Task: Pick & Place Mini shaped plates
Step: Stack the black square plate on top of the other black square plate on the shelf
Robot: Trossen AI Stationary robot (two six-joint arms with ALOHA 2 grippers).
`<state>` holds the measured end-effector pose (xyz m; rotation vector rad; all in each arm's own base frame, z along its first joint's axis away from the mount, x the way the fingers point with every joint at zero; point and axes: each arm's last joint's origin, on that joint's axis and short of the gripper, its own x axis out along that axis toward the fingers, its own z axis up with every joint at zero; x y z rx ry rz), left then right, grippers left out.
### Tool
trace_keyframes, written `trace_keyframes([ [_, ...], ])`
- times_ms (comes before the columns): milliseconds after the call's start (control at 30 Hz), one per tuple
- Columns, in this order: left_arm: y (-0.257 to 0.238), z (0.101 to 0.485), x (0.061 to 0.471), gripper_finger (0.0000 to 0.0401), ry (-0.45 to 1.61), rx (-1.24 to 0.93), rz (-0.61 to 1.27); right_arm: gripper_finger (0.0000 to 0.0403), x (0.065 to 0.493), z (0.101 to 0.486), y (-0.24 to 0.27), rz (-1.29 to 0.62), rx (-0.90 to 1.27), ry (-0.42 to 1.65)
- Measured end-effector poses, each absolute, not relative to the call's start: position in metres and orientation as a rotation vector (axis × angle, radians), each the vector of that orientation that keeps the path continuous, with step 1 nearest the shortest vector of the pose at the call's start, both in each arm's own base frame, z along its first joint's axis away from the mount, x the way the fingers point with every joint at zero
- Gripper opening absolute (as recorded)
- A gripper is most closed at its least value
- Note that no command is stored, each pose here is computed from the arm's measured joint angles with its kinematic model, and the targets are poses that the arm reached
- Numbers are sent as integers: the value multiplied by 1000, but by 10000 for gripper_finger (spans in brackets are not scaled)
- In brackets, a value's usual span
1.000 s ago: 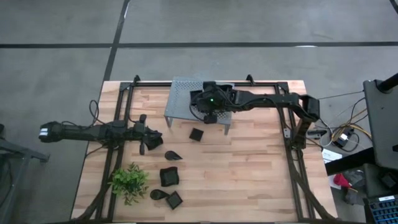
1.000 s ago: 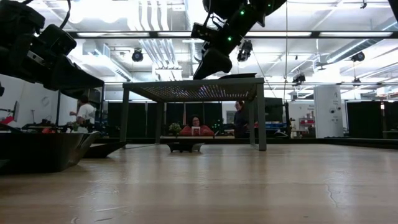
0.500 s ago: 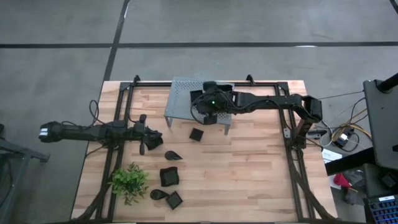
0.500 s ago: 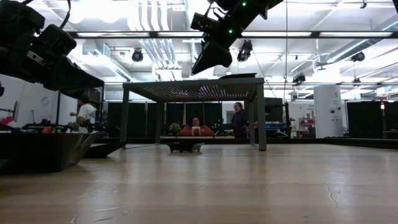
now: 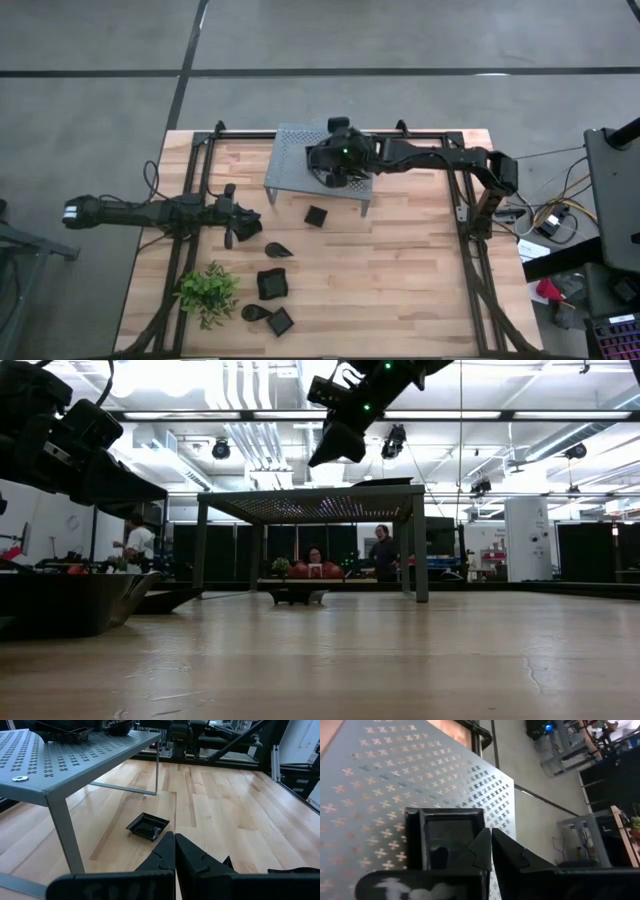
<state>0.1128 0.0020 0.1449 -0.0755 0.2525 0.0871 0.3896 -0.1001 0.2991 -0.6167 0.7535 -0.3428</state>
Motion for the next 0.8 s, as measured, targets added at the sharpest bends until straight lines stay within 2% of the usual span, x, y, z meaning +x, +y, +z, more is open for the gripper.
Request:
trace_keyframes([
  [433,2,145,113,0,252,-76,87,8,381,302,-132,-415,-596,761],
  [800,2,145,113,0,252,-76,87,8,385,293,-140,-345,-536,730],
])
